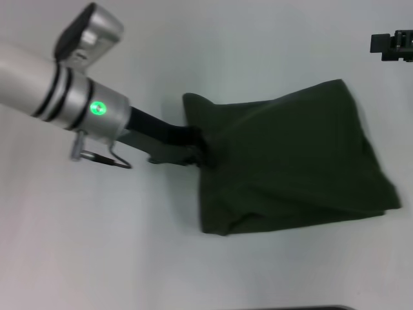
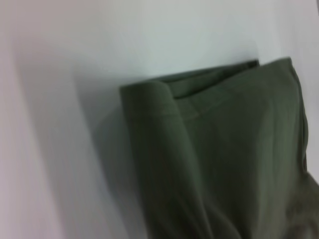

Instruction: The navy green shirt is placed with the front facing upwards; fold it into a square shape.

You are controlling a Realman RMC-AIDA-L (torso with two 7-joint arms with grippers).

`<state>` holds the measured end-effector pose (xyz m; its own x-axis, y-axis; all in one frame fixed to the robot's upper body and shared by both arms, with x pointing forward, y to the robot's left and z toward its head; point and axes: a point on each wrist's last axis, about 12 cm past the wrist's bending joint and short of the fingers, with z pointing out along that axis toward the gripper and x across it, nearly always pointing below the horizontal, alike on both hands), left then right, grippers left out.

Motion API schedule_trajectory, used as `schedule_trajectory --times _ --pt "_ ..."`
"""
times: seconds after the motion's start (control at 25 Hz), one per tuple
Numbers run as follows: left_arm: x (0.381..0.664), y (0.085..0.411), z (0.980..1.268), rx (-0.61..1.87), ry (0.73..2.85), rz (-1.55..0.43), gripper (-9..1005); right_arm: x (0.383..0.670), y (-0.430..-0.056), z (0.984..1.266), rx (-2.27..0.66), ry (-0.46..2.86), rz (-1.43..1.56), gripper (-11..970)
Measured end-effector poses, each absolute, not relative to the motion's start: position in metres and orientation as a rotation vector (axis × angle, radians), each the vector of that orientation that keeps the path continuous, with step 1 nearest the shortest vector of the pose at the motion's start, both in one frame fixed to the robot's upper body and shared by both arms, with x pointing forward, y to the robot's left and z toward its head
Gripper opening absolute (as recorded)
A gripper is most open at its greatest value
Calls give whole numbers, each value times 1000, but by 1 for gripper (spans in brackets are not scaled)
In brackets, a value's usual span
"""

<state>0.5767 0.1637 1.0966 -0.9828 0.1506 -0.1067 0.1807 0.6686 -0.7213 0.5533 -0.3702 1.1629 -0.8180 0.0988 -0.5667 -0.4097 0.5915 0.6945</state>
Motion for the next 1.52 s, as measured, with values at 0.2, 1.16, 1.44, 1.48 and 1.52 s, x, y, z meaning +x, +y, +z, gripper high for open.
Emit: schedule_trajectory --times 0.2,1.16,1.44,1.48,1.52 --pt "581 195 1100 203 2837 -1190 67 553 -370 1161 -235 2259 1190 915" --pt "583 263 1114 131 2754 -1110 137 555 -370 1163 -228 2261 1195 916" --pt "581 303 1143 18 2639 -1105 394 556 -367 1163 -248 2277 1196 916" --pt "578 305 1145 17 2620 -1130 415 556 -366 1163 -252 2281 1198 916" --pt "575 303 1146 35 2608 -1158 436 556 -365 1163 -257 2284 1200 916"
